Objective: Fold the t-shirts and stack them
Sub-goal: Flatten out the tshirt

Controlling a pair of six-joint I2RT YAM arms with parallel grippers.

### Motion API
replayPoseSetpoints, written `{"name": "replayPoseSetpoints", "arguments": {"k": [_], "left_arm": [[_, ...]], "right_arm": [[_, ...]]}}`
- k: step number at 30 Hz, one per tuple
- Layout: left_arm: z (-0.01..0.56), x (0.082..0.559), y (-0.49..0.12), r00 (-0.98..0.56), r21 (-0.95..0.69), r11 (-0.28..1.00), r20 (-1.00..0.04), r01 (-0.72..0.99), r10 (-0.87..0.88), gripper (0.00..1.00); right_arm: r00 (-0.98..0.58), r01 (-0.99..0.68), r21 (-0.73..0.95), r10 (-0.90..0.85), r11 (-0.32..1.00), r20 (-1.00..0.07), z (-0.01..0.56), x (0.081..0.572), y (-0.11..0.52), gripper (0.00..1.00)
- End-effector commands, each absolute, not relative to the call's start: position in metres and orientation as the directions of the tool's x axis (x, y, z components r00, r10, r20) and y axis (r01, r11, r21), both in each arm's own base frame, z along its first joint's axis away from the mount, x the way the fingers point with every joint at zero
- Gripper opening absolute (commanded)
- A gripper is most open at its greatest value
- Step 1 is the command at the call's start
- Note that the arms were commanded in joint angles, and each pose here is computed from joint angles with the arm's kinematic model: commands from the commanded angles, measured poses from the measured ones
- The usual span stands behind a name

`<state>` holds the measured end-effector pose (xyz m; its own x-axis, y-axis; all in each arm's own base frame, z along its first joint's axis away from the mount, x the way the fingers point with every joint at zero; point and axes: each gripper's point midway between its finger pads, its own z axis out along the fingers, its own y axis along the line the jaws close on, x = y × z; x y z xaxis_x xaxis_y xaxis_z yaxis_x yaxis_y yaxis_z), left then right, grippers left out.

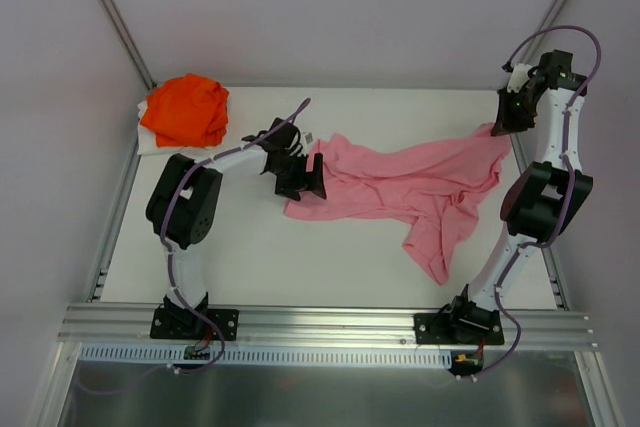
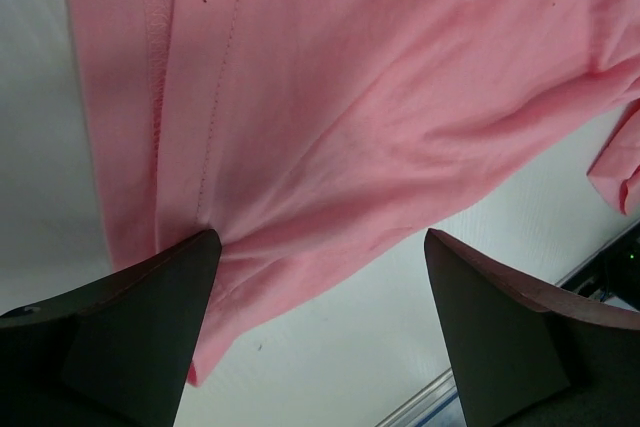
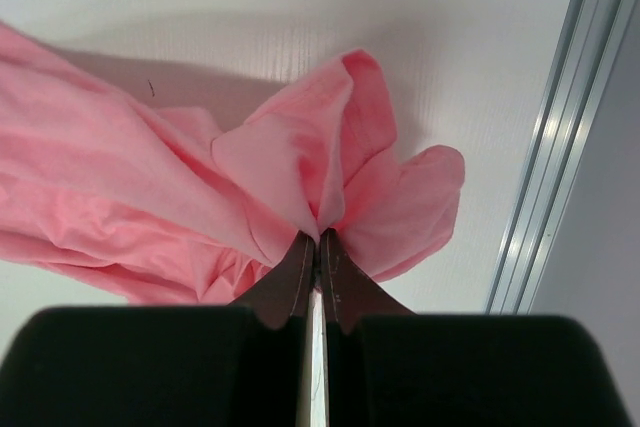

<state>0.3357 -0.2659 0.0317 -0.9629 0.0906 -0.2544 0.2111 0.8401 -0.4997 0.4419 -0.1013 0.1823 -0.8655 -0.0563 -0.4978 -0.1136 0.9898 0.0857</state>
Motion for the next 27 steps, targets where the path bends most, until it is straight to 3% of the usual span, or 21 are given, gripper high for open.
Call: {"name": "replayPoseSetpoints", "arguments": {"k": [1,8,11,13,16,20,21,22,24,26,27], "left_arm": [[-0.007,0.267,-0.221,-0.996,-0.395,0.914,-0.037,0.094,0.086,0.88],[-0.006,0.211,-0.199,-0.997,-0.392,0.92,0.054,0.034,0.059,0.88],[0.01,0.21,-0.197,-0.998,-0.4,0.915,0.022,0.041,0.055,0.88],[0.034,0.226,-0.202,-0.996,-0.421,0.904,-0.079,0.076,0.047,0.88],[0.095,0.291,-0.219,-0.951,-0.427,0.89,-0.31,0.157,0.019,0.9],[0.154,0.37,-0.241,-0.867,-0.423,0.875,-0.498,0.234,-0.008,0.91],[0.143,0.387,-0.248,-0.875,-0.419,0.878,-0.485,0.233,0.001,0.91],[0.177,0.416,-0.26,-0.828,-0.431,0.858,-0.56,0.277,-0.014,0.91],[0.162,0.445,-0.274,-0.836,-0.434,0.854,-0.549,0.287,0.002,0.91],[0.19,0.475,-0.295,-0.8,-0.464,0.816,-0.6,0.344,-0.003,0.91],[0.148,0.48,-0.299,-0.858,-0.479,0.825,-0.513,0.301,0.015,0.91]], "right_arm": [[-0.817,-0.122,0.075,-0.057,0.99,-0.574,0.221,0.44,-0.094,0.0],[-0.815,-0.127,0.086,-0.054,0.988,-0.576,0.222,0.439,-0.091,0.0],[-0.816,-0.128,0.089,-0.054,0.988,-0.576,0.221,0.439,-0.091,0.0],[-0.819,-0.131,0.091,-0.056,0.987,-0.572,0.219,0.439,-0.09,0.0],[-0.821,-0.131,0.096,-0.054,0.987,-0.569,0.218,0.437,-0.09,0.0],[-0.821,-0.136,0.108,-0.051,0.985,-0.568,0.217,0.437,-0.088,0.0],[-0.821,-0.134,0.109,-0.049,0.985,-0.568,0.217,0.437,-0.088,0.0],[-0.822,-0.136,0.116,-0.047,0.984,-0.567,0.217,0.437,-0.087,0.0],[-0.822,-0.137,0.12,-0.045,0.983,-0.568,0.218,0.436,-0.085,0.0],[-0.822,-0.139,0.121,-0.046,0.983,-0.568,0.217,0.436,-0.085,0.0],[-0.821,-0.141,0.123,-0.047,0.982,-0.569,0.217,0.436,-0.085,0.0]]}}
